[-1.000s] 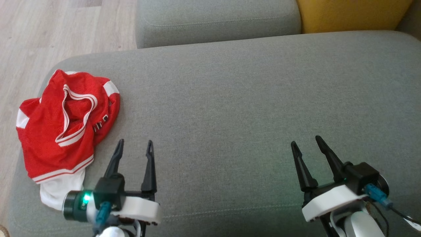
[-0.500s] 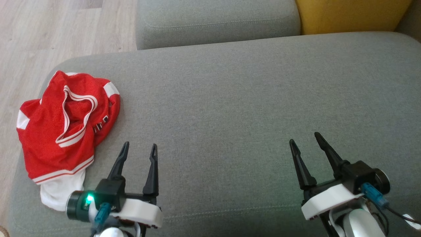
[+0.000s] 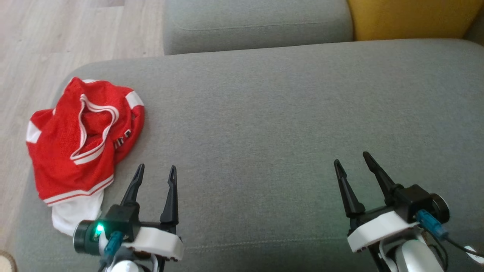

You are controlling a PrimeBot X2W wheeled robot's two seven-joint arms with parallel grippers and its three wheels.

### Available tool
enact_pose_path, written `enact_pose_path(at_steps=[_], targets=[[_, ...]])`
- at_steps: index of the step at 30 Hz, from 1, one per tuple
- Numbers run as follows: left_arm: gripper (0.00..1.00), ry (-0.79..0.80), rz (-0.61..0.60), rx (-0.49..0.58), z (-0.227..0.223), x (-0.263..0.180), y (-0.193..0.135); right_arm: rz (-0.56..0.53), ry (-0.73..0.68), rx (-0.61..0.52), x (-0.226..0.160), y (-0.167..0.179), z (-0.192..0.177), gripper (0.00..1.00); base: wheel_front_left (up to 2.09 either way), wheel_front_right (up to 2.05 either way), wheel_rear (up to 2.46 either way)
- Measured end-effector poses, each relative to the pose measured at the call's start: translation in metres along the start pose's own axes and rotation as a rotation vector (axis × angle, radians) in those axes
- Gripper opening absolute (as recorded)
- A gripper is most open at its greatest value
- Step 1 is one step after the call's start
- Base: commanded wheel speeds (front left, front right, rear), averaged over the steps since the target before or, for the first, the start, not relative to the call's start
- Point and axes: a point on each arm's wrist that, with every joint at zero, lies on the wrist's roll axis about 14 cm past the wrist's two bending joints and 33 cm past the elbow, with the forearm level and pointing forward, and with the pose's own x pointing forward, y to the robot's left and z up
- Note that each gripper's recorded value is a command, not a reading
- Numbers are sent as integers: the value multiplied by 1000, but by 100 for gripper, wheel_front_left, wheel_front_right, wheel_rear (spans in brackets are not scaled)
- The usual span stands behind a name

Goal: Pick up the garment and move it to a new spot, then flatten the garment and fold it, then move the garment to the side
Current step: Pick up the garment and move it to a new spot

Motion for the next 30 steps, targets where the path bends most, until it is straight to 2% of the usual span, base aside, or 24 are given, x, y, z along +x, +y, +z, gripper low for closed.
enact_pose_path(at_steps=[10, 30], targets=[[100, 4, 101, 16, 0, -16, 29, 102, 6, 11, 16, 32, -4, 100, 0, 0, 0], [100, 7, 428, 37, 5, -85, 107, 361, 18, 46, 43, 119, -10, 100, 0, 0, 0]])
